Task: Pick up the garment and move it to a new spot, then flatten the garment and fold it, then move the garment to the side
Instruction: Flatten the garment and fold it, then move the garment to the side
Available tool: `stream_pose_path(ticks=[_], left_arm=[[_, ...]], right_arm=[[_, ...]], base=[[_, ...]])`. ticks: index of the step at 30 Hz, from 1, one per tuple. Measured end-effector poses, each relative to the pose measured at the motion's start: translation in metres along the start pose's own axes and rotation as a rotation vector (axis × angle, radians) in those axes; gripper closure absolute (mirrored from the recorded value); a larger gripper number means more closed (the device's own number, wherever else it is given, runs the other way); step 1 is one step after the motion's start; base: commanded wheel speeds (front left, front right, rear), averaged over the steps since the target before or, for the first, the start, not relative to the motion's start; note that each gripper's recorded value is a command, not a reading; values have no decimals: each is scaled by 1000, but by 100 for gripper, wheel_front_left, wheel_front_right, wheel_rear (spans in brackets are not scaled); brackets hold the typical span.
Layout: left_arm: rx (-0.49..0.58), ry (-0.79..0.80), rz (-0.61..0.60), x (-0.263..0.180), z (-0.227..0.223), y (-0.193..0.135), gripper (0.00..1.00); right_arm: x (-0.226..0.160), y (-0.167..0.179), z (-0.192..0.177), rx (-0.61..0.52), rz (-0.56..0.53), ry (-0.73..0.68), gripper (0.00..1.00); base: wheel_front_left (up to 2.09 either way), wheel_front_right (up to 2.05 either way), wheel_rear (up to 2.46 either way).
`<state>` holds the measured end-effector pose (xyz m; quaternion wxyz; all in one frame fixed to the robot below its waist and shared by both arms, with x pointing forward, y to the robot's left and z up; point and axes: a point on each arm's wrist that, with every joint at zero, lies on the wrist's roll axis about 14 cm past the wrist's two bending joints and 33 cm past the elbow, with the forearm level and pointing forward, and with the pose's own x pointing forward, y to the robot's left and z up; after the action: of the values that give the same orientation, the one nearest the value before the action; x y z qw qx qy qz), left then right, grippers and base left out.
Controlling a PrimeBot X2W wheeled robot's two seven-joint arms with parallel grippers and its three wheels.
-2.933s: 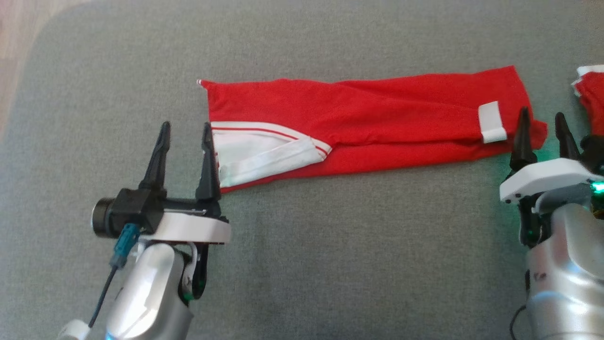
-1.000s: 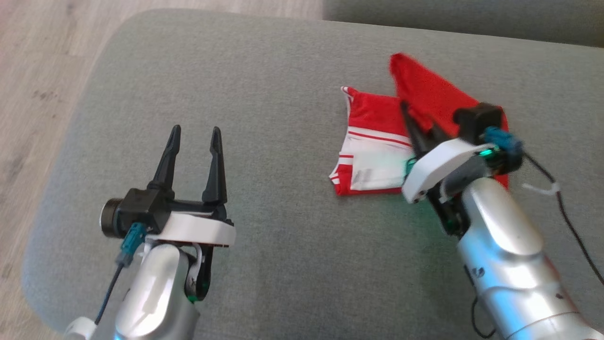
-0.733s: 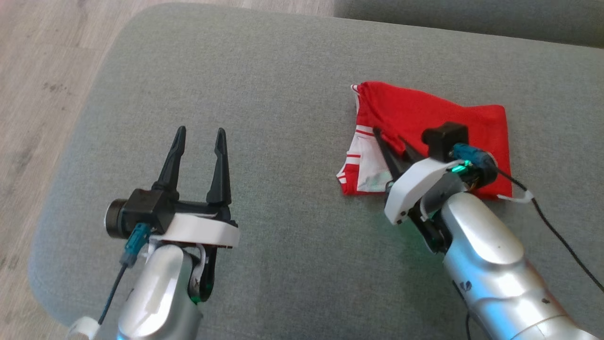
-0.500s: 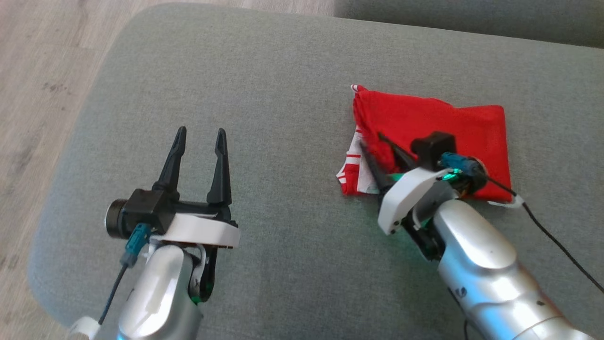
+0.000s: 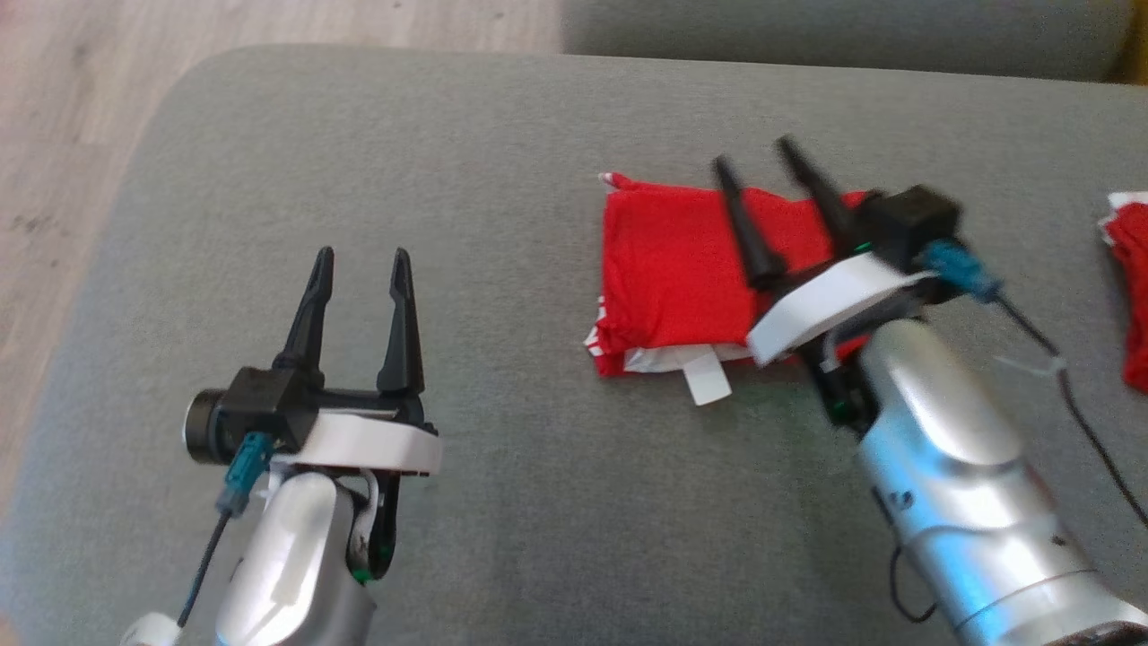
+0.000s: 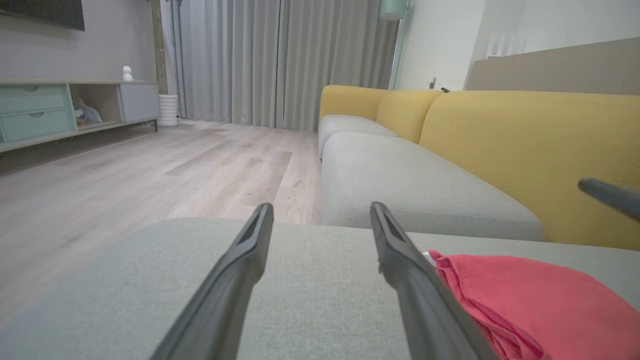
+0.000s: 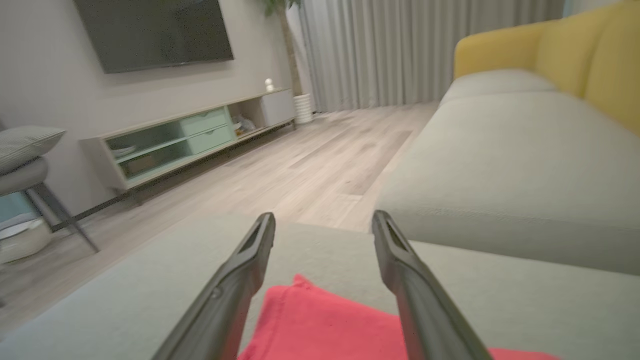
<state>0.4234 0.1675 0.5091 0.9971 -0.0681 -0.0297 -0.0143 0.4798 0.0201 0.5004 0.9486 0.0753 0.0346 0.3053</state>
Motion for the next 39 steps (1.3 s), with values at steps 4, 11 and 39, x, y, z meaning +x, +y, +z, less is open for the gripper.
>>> stream_pose_path(ticks=[4, 11, 39], left_arm=[[-14, 2, -37, 4, -3, -15, 0], [-21, -9, -73, 11, -1, -29, 0], [-29, 93, -63, 19, -42, -23, 0]], right_arm=[[-22, -63, 33, -83, -190, -96, 0], [-88, -123, 26, -140, -422, -99, 0], [-76, -133, -58, 16, -439, 166, 0]], base=[[0, 0, 0], [0, 0, 0], [0, 0, 0]])
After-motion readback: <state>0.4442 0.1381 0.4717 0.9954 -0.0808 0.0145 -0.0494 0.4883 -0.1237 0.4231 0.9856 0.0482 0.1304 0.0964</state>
